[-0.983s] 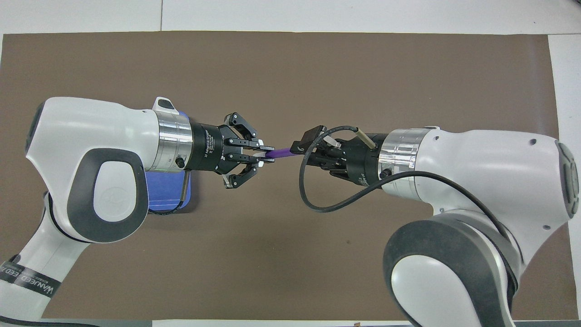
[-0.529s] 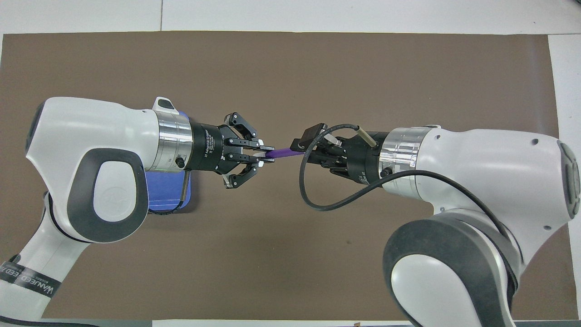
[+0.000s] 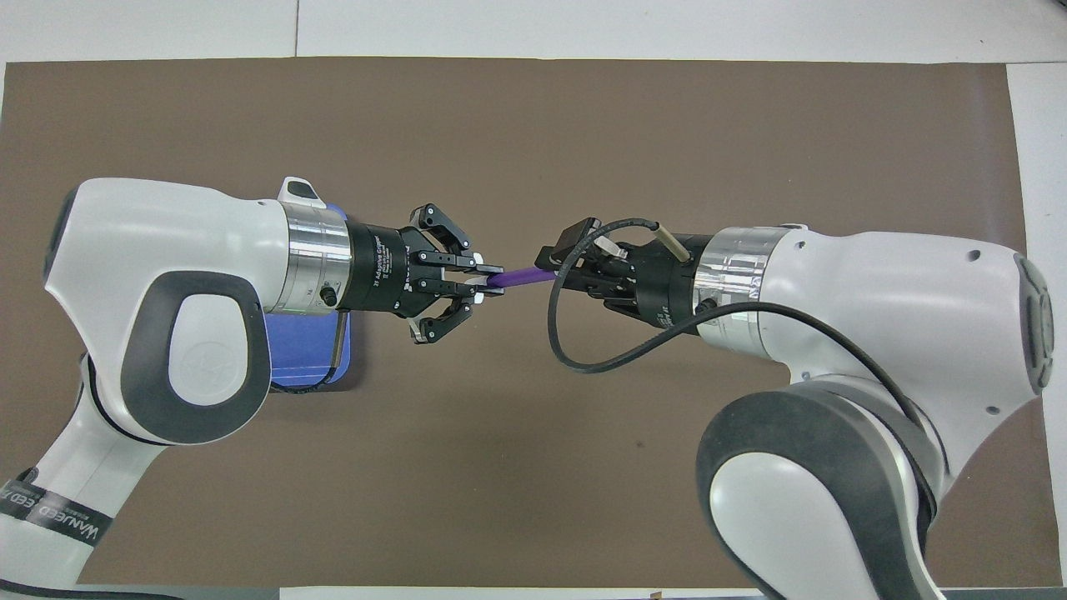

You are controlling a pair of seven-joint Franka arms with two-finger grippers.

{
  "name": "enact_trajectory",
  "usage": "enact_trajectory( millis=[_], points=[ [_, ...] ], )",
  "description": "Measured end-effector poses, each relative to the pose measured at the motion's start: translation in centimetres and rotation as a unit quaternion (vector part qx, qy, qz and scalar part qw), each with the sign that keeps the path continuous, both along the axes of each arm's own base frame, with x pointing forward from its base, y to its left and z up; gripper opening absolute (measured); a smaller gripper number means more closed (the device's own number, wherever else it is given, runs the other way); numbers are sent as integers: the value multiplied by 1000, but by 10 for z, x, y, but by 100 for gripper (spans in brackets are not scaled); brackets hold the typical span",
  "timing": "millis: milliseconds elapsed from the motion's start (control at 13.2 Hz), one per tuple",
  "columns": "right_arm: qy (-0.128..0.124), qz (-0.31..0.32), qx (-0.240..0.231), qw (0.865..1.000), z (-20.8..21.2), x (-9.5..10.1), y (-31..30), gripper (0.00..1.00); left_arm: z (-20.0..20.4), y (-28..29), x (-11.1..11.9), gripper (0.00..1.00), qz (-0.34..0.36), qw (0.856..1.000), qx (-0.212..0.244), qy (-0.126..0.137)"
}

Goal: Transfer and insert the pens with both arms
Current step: 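Grasp the purple pen tip with the right gripper, open the left gripper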

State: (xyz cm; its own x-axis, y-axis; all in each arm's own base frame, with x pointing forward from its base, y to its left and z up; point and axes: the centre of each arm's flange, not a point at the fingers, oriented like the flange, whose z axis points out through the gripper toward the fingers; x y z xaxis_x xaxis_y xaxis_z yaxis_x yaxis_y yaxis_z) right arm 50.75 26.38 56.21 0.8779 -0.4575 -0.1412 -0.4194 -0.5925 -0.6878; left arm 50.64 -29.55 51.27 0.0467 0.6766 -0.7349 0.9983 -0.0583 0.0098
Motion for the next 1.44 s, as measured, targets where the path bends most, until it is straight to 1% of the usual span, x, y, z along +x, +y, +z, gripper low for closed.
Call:
enact_trajectory(
  millis=[76,453,605,680,756,1134,1209,1285,1360,1436],
  points=[
    [0,1,0,1000,0,0,1,39,0,0,0,17,1,1000,-1,0],
    [0,3,0,1000,1,-2,3,39,1,2,1,17,5,1000,-5,1],
    [0,3,0,1000,1,-2,3,35,1,2,2,17,6,1000,-5,1],
    [-1,3,0,1000,1,-2,3,27,0,3,2,17,6,1000,-5,2],
    [-1,3,1,1000,1,-1,3,17,0,2,2,17,6,1000,-5,1],
    [-1,3,1,1000,1,-1,3,17,0,3,2,17,6,1000,-5,0],
    [-1,3,1,1000,1,-1,3,17,1,3,2,23,5,1000,-5,-2],
    [0,4,1,1000,1,-1,4,17,3,2,1,33,4,1000,-4,-5],
    [3,6,0,1000,0,-2,4,17,6,1,-1,47,4,1000,-3,-8],
    [14,18,-2,1000,-1,-3,3,17,9,1,-2,60,4,1000,-2,-12]
  ],
)
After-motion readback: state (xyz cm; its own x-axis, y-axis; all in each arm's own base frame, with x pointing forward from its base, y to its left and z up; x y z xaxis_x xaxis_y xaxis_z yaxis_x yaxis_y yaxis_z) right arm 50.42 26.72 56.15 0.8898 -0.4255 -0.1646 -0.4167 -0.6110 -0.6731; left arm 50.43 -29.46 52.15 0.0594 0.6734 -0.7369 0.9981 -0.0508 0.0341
